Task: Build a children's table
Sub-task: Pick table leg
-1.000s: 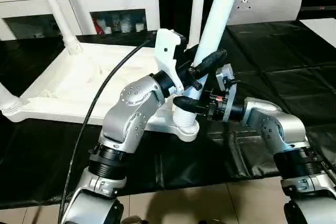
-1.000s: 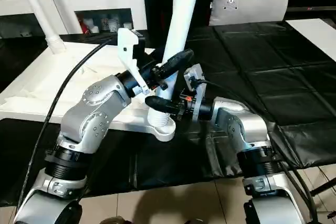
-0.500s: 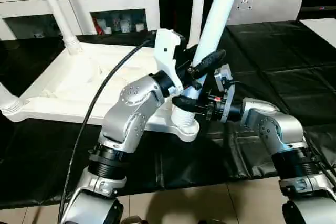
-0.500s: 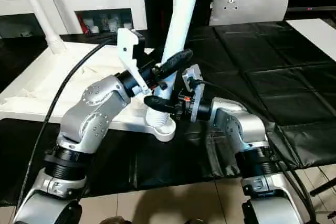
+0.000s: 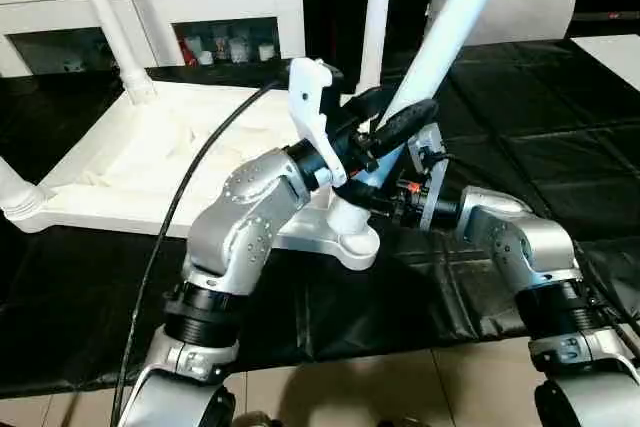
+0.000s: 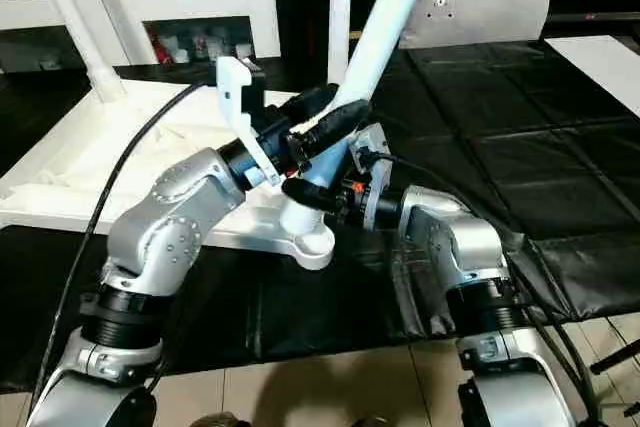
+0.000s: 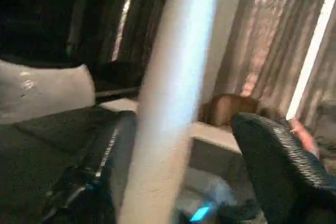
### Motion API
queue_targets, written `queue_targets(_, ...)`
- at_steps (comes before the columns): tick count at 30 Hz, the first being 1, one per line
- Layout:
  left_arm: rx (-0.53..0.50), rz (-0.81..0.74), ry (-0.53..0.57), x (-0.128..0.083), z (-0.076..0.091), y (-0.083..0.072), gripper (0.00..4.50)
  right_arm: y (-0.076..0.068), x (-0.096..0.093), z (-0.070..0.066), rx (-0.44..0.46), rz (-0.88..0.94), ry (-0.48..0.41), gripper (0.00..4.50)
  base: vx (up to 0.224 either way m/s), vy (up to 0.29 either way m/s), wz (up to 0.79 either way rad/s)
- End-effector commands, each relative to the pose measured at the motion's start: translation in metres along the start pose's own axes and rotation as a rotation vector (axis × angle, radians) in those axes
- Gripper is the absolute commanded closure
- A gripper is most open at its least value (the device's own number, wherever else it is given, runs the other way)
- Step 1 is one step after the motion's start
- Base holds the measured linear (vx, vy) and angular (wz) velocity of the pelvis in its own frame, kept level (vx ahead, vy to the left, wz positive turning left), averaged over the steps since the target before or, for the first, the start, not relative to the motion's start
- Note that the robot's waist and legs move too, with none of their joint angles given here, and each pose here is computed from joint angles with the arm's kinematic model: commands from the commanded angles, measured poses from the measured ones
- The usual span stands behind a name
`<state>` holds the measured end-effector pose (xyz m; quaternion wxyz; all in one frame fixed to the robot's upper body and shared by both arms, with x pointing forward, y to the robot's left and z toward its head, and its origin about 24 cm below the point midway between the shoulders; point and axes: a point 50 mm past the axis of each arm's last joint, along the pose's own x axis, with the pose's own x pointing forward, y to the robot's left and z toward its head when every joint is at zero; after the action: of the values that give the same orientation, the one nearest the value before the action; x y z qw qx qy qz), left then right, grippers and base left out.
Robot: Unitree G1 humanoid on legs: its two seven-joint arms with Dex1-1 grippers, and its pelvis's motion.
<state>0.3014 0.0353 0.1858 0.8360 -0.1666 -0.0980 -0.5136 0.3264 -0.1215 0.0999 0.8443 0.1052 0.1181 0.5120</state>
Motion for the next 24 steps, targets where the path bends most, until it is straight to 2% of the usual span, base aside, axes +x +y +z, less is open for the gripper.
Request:
queue_targets(1,-0.047,-0.134,-0.046,0.006,0.007,-0.018,1.17,0.000,0.005,0.004,-0.023,-0.019,-0.004,2.60,0.000,0.000,0.00)
queue_targets(4,-0.061,-0.118,-0.084,0.004,0.011,-0.016,1.17,0.000,0.005,0.006,-0.040,-0.038,-0.038,2.61,0.000,0.000,0.00)
queue_targets(7,-0.048,-0.064,-0.102,0.000,0.015,-0.007,1.17,-0.001,0.002,0.009,-0.053,-0.076,-0.066,2.61,0.000,0.000,0.00)
queue_targets(11,0.075,0.150,-0.045,-0.026,0.019,0.033,1.17,-0.007,-0.015,0.006,-0.067,-0.258,-0.068,2.61,0.000,0.000,0.00)
queue_targets(14,0.137,0.256,0.026,-0.043,0.016,0.056,1.17,-0.008,-0.024,0.007,-0.092,-0.335,-0.108,2.61,0.000,0.000,0.00)
queue_targets(16,0.170,0.275,0.058,-0.048,0.014,0.061,1.17,-0.007,-0.026,0.006,-0.093,-0.350,-0.118,2.61,0.000,0.000,0.00)
queue_targets(17,0.269,0.252,0.191,-0.057,0.001,0.071,1.17,-0.006,-0.030,0.004,-0.100,-0.380,-0.122,2.61,0.000,0.000,0.00)
queue_targets(19,0.310,0.211,0.262,-0.063,-0.005,0.074,1.17,-0.004,-0.032,0.002,-0.111,-0.388,-0.125,2.61,0.000,0.000,0.00)
queue_targets(21,0.313,0.201,0.273,-0.064,-0.006,0.075,1.17,-0.003,-0.032,0.002,-0.114,-0.387,-0.127,2.61,0.000,0.000,0.00)
queue_targets(24,0.316,0.113,0.349,-0.069,-0.013,0.078,1.17,-0.002,-0.034,-0.001,-0.114,-0.392,-0.127,2.61,0.000,0.000,0.00)
